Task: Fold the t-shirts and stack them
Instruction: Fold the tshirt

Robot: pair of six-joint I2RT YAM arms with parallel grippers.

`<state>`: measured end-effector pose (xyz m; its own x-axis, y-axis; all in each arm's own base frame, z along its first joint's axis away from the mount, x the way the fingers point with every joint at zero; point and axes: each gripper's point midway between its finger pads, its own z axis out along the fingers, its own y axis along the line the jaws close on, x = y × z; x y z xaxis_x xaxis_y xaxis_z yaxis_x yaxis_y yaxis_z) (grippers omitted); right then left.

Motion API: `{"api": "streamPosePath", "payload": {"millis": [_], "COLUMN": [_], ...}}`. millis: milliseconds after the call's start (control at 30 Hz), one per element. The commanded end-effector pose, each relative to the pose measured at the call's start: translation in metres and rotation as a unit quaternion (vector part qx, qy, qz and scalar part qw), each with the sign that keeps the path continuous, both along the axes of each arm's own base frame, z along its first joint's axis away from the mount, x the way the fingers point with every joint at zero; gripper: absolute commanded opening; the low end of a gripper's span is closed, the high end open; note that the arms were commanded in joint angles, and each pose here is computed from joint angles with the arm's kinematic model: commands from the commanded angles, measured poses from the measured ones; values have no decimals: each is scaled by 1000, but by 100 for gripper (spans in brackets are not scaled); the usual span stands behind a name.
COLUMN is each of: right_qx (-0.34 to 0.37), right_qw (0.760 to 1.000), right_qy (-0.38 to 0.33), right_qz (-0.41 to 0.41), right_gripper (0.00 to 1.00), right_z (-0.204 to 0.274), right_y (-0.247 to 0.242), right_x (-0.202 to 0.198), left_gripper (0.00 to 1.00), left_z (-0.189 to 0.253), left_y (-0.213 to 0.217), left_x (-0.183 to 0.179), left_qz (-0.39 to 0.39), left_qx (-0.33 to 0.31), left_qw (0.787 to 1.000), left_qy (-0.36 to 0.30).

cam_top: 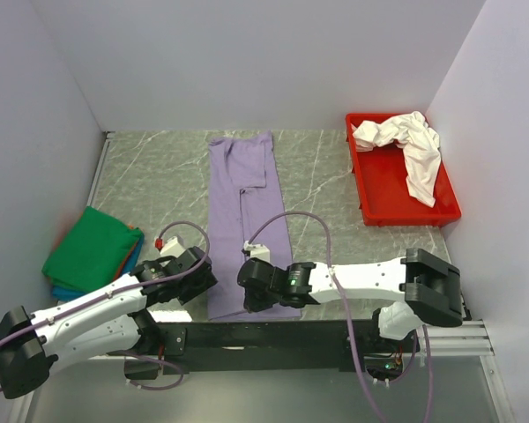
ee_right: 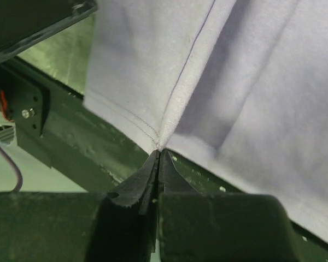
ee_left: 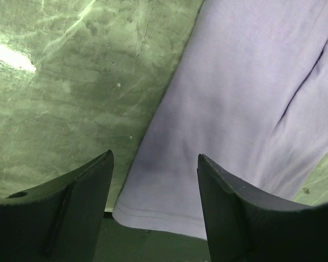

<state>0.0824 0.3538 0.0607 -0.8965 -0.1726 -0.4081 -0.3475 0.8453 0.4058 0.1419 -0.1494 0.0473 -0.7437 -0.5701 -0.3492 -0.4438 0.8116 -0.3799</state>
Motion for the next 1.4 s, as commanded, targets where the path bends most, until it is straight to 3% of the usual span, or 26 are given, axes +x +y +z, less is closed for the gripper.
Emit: {"api": "streamPosePath", "payload": {"millis": [0,633,733,800,900,1167,1367], "right_qx": [5,-53,-60,-66,-45,-23,16], "right_qw": [999,998,998,997,998,994,990], "right_qy": [-29,-9,-16,-27,-38,-25,7], "right_qz": [-15,-19,-21,-28,-38,-107,-141], "right_gripper": [0,0,11,26,39,40,40], "right_z": [21,-25,-22,-15,5,7,-4], "right_y": [-5,-23,-25,-31,-36,-95,-130], "right_x": [4,-17,-15,-10,-7,15,18], "left_gripper": [69,68,67,67,59,52,57], "left_z": [10,-9,-14,-18,-19,-18,-15], "left_y": [-3,-10,-12,-11,-10,-18,-22], "left_x": [5,-5,-10,-14,-20,-31,-38], "left_qz": [-2,-29,-45,-53,-64,-100,-110], "left_qx": [1,0,-1,6,5,-26,-51], "left_qw": [1000,999,998,998,997,993,991], "left_qy": [-10,22,34,43,51,59,60]}}
